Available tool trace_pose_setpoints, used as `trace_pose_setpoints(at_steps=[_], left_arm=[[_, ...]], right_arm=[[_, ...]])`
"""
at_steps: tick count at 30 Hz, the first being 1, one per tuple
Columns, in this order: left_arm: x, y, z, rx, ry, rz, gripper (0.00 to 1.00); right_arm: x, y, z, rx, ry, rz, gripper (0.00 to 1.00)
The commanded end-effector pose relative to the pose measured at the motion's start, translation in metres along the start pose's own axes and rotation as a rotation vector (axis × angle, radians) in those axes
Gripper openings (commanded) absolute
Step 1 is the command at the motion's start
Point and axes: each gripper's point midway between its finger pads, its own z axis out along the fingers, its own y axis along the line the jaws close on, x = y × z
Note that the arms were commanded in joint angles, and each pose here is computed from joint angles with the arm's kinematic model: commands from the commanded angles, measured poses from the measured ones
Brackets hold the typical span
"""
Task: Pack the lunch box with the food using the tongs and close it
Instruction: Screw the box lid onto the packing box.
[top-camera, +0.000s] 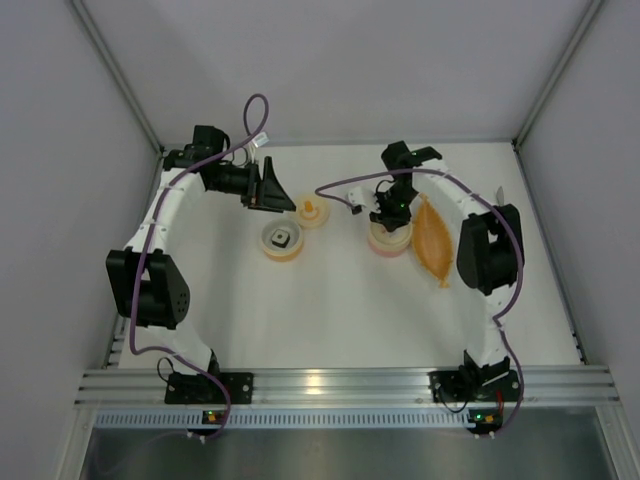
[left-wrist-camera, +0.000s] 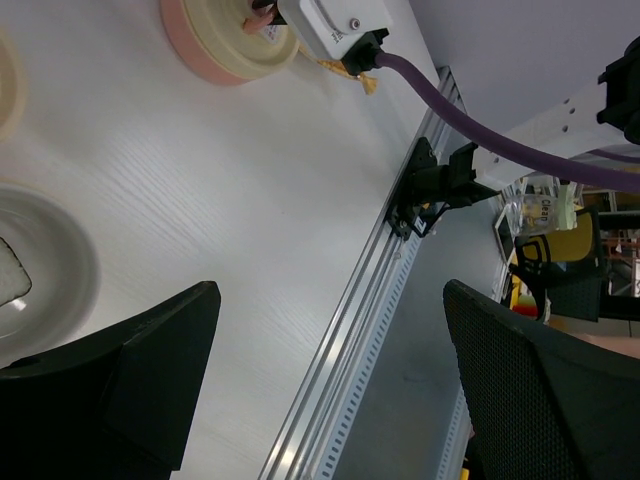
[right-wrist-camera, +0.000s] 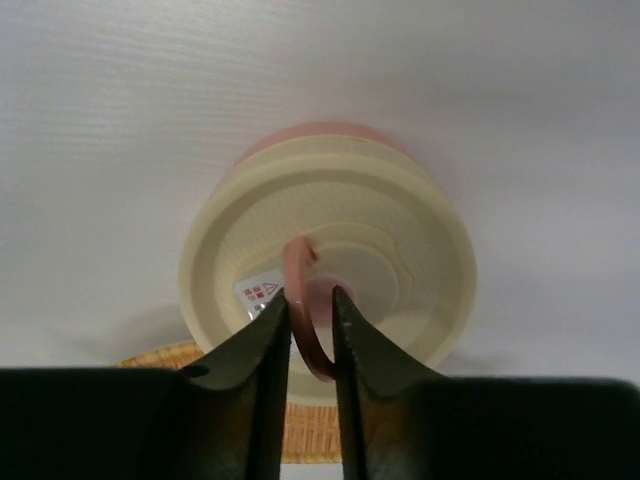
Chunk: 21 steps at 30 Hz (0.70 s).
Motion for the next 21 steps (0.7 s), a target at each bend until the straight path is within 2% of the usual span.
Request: trace_pose_setpoints(at_steps=[1,4,5,9,21], left_arm=[[-0.006,-0.018,-0.009,0.032,-0.039,0.067,0.98],[-0.005,-0.018,-0.01,0.028,-0.042,0.066,0.98],[-0.005,-0.017,-0.011,0.028,-0.044,0.063,0.98],[-0.003,-0.016,-0.011,0.028,-0.046,0.055,0.98],[0.001,0.005,-0.018,-0.028,-0.058,0.016,0.98]], right_arm=[[0.001,0.014,0.014,-0.033,-0.001,0.069,0.14],[-0.002,0.014,0.015,-0.017,-0.037,0.141,0.01],[-0.005,0.018,0.017,-0.025,-0.063,0.161,0.0],[-0.016,0.02,0.019,-0.006,-0.12,0.237,0.0],[-0.04,0.037,0.029,0.056,-0.218,0.656,0.0]])
